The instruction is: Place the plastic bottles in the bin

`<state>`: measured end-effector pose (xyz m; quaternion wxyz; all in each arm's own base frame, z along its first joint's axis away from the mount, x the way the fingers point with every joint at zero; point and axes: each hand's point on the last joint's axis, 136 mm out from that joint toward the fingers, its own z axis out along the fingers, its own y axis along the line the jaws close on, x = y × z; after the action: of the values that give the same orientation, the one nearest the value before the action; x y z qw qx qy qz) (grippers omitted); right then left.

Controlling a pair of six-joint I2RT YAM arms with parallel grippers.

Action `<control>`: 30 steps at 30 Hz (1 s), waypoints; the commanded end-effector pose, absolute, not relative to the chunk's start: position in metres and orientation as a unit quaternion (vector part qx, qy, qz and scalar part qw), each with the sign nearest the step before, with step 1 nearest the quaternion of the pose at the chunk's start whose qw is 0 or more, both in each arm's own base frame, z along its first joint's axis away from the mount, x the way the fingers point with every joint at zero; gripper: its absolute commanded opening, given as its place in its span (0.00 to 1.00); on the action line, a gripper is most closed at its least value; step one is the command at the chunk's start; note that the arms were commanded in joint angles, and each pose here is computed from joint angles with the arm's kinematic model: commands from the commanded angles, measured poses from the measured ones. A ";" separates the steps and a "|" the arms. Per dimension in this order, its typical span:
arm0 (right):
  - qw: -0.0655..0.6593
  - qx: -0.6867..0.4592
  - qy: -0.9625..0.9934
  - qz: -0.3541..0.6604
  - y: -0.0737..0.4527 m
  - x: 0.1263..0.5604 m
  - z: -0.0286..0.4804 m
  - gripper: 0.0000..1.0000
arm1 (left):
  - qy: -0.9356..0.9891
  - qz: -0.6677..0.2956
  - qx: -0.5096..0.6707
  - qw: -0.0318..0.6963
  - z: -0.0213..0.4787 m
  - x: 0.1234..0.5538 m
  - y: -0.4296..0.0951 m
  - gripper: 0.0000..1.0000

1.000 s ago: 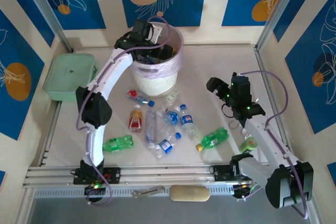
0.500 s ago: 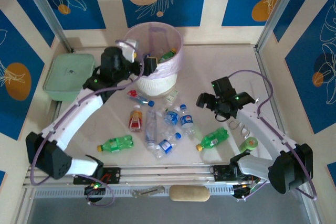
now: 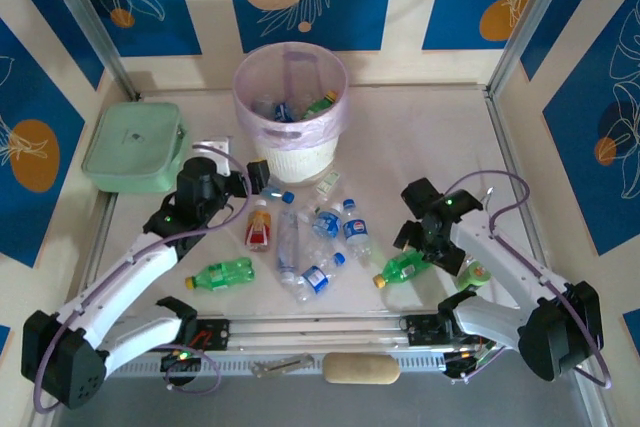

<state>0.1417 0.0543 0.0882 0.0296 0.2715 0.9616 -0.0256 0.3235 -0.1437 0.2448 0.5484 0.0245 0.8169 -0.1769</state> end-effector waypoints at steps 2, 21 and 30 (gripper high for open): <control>-0.015 0.330 0.944 -0.024 0.057 0.112 0.075 0.99 | 0.797 -0.183 -0.008 0.576 0.257 0.326 -0.137 0.99; 0.024 0.387 0.920 0.055 0.096 0.152 0.031 0.99 | 0.800 -0.197 -0.003 0.567 0.257 0.331 -0.146 0.99; 0.020 0.376 0.925 0.046 0.102 0.154 0.020 0.92 | 0.800 -0.190 -0.006 0.570 0.258 0.326 -0.141 0.99</control>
<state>0.1582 0.1015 0.0254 0.0274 0.3676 0.9283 0.0486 0.3293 -0.1427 0.2473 0.5581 0.0000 0.8088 -0.1855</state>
